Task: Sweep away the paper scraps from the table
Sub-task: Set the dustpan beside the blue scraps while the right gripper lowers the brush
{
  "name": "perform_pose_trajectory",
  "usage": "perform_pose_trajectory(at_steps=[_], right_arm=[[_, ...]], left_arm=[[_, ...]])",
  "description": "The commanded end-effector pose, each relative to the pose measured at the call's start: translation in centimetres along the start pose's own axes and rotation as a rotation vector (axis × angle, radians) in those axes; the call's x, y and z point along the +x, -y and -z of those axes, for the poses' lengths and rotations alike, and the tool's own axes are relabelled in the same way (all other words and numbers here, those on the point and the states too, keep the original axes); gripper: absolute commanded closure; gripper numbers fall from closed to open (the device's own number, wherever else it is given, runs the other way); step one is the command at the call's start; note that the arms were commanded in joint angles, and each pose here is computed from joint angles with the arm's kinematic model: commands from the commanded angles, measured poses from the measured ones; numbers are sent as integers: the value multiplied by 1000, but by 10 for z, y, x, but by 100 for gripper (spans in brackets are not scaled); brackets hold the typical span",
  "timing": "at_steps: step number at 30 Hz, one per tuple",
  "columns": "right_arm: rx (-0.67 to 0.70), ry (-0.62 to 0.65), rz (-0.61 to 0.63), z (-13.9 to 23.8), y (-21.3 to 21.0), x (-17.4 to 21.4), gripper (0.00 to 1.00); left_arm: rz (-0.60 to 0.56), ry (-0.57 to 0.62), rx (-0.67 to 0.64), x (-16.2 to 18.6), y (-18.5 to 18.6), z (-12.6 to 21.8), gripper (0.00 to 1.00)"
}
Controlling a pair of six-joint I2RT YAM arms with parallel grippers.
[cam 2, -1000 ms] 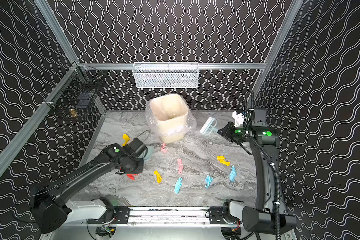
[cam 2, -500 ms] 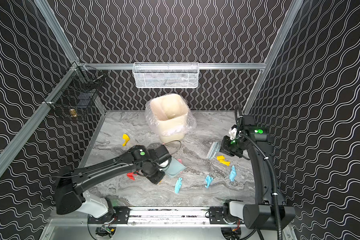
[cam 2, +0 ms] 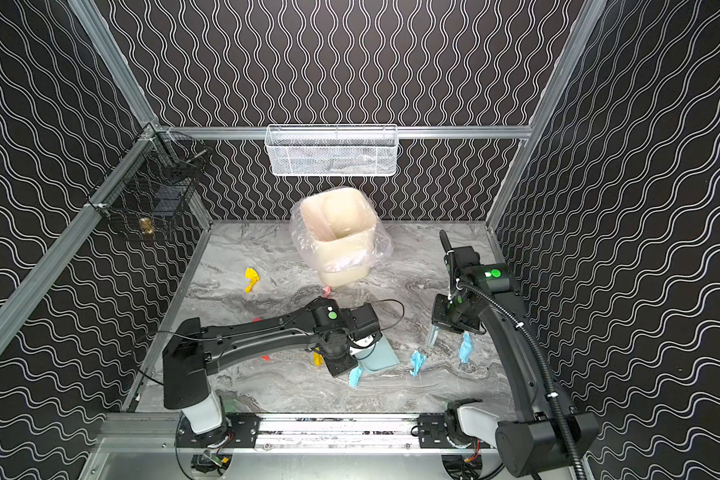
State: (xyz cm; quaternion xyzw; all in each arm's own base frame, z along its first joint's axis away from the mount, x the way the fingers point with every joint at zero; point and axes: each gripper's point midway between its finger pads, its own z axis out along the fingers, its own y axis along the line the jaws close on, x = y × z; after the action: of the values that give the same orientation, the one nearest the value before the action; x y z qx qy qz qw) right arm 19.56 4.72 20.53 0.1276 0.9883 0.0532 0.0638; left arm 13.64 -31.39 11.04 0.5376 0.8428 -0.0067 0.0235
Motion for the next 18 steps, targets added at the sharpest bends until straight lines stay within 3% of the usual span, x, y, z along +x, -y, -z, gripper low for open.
perform_pose_trajectory(at_steps=[1, 18], right_arm=[[76, -18, -8, -5, 16, 9, 100], [113, -110, 39, -29, 19, 36, 100]], left_arm=[[-91, -5, -2, -3, 1, -4, 100], [-220, -44, 5, -6, 14, -18, 100]])
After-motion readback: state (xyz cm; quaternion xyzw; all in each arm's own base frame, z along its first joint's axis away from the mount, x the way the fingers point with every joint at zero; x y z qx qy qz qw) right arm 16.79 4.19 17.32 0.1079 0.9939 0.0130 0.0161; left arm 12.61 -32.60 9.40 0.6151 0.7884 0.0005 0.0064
